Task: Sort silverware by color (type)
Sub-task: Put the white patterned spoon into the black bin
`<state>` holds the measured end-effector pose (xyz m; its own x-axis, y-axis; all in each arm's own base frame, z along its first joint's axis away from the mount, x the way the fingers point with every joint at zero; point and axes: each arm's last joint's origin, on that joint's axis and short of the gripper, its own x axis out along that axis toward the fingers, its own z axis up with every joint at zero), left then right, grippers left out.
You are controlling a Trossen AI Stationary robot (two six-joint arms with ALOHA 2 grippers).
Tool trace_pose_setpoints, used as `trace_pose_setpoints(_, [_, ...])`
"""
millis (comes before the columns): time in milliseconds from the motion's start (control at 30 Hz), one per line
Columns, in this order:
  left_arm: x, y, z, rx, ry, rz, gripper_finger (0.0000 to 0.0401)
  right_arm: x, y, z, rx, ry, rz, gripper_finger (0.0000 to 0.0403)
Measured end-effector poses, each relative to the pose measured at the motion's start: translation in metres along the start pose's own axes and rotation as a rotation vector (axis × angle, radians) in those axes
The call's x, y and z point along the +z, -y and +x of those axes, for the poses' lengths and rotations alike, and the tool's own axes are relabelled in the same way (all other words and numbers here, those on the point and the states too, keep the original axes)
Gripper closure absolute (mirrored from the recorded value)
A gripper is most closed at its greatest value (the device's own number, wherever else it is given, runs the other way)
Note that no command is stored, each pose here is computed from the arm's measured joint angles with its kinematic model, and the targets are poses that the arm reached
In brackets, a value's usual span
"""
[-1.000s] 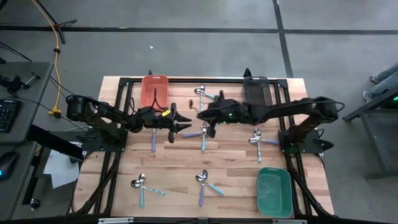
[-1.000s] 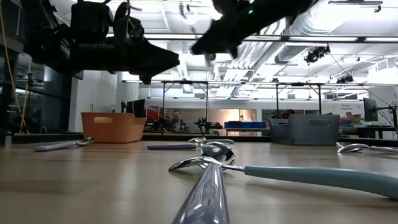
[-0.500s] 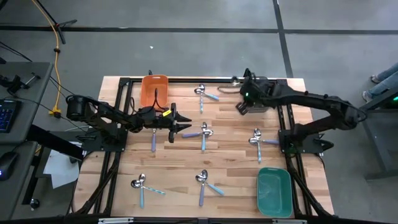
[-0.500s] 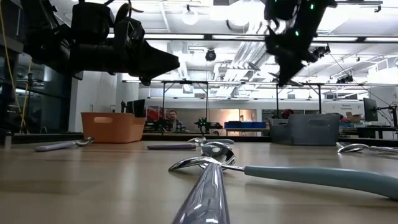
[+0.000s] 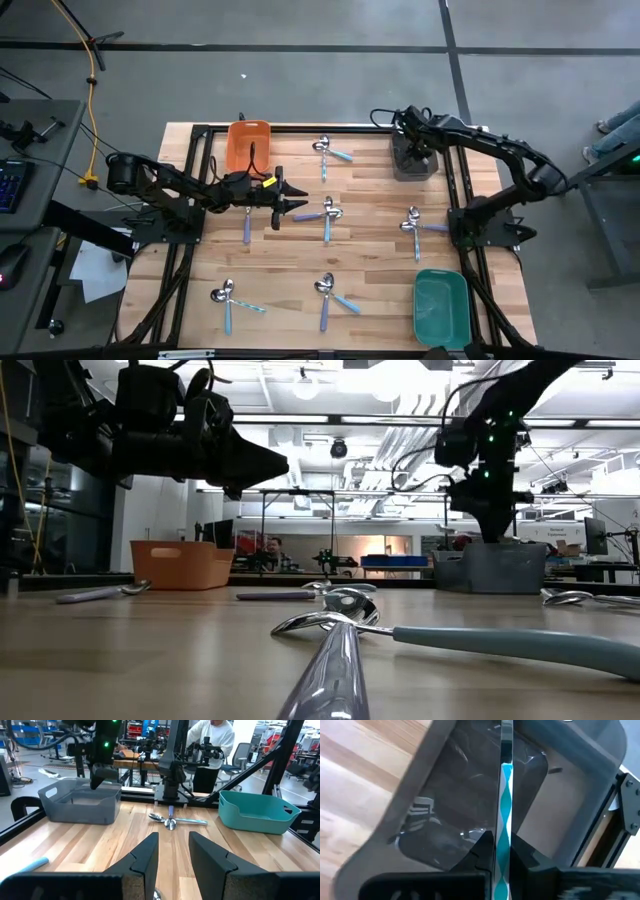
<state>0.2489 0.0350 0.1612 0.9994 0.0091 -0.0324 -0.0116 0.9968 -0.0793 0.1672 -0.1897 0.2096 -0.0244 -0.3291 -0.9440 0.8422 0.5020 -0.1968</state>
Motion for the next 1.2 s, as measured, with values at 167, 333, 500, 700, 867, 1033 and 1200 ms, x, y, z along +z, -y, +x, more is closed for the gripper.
trace_pose_setpoints(167, [0.0, 0.0, 0.0, 0.0, 0.0, 0.0, 0.0302, 0.004, 0.005, 0.016, -0.005, -0.053, -0.01, 0.0394])
trace_pose_setpoints(333, [0.0, 0.0, 0.0, 0.0, 0.0, 0.0, 0.0302, 0.005, 0.009, 0.027, -0.011, -0.092, -0.013, 0.0394])
trace_pose_setpoints(500, [0.0, 0.0, 0.0, 0.0, 0.001, 0.0, 0.0302, 0.006, 0.012, 0.033, -0.013, -0.116, 0.001, 0.0394])
trace_pose_setpoints(700, [0.0, 0.0, 0.0, 0.001, 0.001, 0.0, 0.0302, 0.005, 0.012, 0.037, 0.03, -0.141, -0.002, 0.0394])
trace_pose_setpoints(867, [0.0, 0.0, 0.0, 0.001, 0.0, 0.0, 0.0302, 0.006, 0.013, 0.037, 0.03, -0.138, 0.001, 0.0394])
trace_pose_setpoints(1033, [0.0, 0.0, 0.0, 0.001, 0.001, 0.0, 0.0302, 0.006, 0.013, 0.037, 0.03, -0.134, 0.002, 0.0394])
trace_pose_setpoints(1200, [0.0, 0.0, 0.0, 0.001, 0.0, 0.0, 0.0302, 0.006, 0.013, 0.037, 0.03, -0.134, 0.002, 0.0394])
